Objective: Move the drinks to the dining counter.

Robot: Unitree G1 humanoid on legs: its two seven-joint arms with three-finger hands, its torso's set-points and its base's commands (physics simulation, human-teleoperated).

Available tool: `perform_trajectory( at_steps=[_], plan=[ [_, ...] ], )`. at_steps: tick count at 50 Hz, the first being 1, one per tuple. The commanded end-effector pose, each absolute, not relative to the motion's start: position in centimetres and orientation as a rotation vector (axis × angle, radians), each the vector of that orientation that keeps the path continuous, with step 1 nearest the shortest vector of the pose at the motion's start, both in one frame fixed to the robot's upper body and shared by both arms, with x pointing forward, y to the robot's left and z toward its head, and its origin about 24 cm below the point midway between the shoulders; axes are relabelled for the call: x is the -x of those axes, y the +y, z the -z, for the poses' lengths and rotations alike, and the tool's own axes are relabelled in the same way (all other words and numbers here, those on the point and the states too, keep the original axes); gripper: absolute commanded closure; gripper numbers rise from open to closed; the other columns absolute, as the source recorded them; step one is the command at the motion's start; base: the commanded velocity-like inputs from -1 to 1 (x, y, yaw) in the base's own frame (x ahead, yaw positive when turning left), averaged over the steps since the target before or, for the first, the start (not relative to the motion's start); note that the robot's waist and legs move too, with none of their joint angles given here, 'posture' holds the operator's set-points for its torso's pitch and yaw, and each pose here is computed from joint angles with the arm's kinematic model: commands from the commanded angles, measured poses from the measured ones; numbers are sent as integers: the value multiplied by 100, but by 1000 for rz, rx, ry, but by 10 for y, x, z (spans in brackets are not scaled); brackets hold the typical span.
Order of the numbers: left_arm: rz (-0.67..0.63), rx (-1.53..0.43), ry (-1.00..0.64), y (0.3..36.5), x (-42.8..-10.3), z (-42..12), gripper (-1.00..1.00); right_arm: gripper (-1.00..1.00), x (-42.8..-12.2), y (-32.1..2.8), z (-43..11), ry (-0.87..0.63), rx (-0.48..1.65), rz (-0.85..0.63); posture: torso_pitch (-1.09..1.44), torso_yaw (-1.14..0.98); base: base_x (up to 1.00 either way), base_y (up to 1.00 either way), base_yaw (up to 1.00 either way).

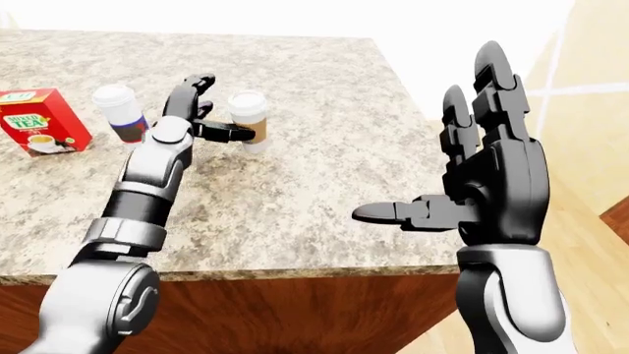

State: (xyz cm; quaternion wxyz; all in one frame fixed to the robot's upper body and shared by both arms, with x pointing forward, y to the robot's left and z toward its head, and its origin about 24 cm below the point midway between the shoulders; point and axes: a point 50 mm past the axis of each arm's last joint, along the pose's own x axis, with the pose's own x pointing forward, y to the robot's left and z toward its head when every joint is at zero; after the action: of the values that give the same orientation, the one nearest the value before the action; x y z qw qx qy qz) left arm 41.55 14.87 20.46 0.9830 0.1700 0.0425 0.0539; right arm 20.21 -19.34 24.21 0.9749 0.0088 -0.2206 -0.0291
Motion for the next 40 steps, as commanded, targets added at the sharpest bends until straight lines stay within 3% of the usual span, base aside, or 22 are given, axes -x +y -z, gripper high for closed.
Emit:
perform_trajectory(
  at_steps=[1,6,8,25,34,40],
  plan=[
    [-106,-329,-9,147,-411,-234,-69,-100,-197,-192,-252,-511,-9,58,0,0,0,0,0],
    [-87,-328,-43,146,-390,-244,-82,-100,-197,-191,-251,-509,-9,56,0,0,0,0,0],
    [-78,-322,-59,148,-376,-251,-100,-100,-197,-191,-252,-511,-8,56,0,0,0,0,0],
    [-41,-275,-208,174,-248,-255,-100,-100,-187,-225,-258,-527,-25,141,0,0,0,0,0],
    [-171,-200,-312,222,-201,-267,-100,-100,-175,-261,-248,-522,-64,256,0,0,0,0,0],
    [-344,-128,-439,258,-173,-268,-100,-100,-145,-302,-240,-555,-119,416,0,0,0,0,0]
  ],
)
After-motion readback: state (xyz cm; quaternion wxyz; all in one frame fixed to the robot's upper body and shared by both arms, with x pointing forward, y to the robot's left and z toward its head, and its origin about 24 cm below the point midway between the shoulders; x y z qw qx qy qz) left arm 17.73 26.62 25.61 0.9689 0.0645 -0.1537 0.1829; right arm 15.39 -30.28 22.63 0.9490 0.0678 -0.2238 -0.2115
